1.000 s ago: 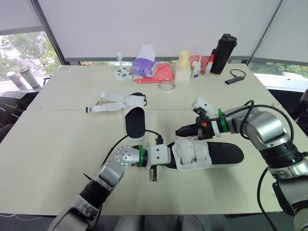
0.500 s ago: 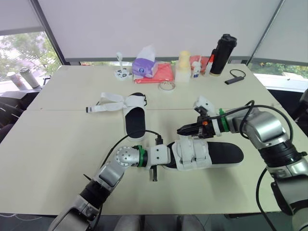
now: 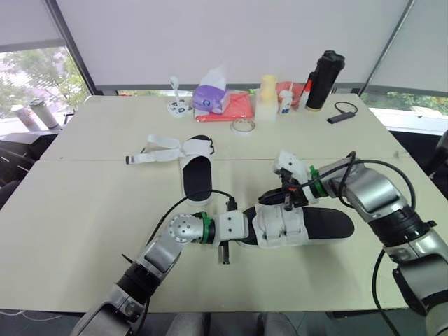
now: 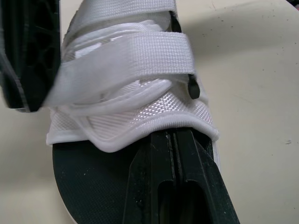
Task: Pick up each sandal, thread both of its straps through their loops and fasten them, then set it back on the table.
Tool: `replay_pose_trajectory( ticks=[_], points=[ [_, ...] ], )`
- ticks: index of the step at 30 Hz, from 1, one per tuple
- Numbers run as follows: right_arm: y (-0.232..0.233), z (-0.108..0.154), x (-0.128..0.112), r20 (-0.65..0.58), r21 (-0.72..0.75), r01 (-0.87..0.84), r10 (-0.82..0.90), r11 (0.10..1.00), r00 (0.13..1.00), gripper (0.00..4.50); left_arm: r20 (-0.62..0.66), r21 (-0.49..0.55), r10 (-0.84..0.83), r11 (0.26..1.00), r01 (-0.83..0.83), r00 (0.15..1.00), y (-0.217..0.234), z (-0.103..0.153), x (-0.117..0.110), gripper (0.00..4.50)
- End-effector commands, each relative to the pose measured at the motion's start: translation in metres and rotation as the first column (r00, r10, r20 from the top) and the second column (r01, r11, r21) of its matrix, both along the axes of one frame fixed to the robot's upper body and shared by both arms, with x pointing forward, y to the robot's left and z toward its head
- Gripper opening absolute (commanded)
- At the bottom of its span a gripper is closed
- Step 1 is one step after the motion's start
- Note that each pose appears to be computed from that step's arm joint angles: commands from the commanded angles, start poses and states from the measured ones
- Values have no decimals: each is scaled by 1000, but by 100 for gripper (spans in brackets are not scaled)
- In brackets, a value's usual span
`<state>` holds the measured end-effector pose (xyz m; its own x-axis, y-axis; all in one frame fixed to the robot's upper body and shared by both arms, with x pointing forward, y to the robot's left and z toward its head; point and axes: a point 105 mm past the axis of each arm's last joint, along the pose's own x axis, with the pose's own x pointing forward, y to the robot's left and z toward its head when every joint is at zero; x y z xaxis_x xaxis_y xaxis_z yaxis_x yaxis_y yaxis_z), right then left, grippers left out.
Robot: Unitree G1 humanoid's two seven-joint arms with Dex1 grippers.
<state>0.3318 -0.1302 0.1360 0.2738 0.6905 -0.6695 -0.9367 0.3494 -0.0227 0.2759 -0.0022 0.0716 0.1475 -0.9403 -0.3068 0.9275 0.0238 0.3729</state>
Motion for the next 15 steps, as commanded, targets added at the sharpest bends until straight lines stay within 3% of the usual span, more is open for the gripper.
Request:
replay_pose_trajectory(
  ticks=[1, 9, 15],
  points=[
    [-20, -6, 3, 7, -77, 69, -69, 995, 998, 67, -93, 123, 7, 992, 4, 996, 7, -36, -10, 0],
    [-28, -5, 18, 64, -83, 171, -166, 982, 984, 429, -91, 125, 3, 992, 9, 996, 9, -37, -12, 0],
    [-33, 0, 38, 113, -45, 287, -280, 957, 953, 429, -93, 127, 4, 992, 8, 996, 8, -38, -10, 0]
  ],
)
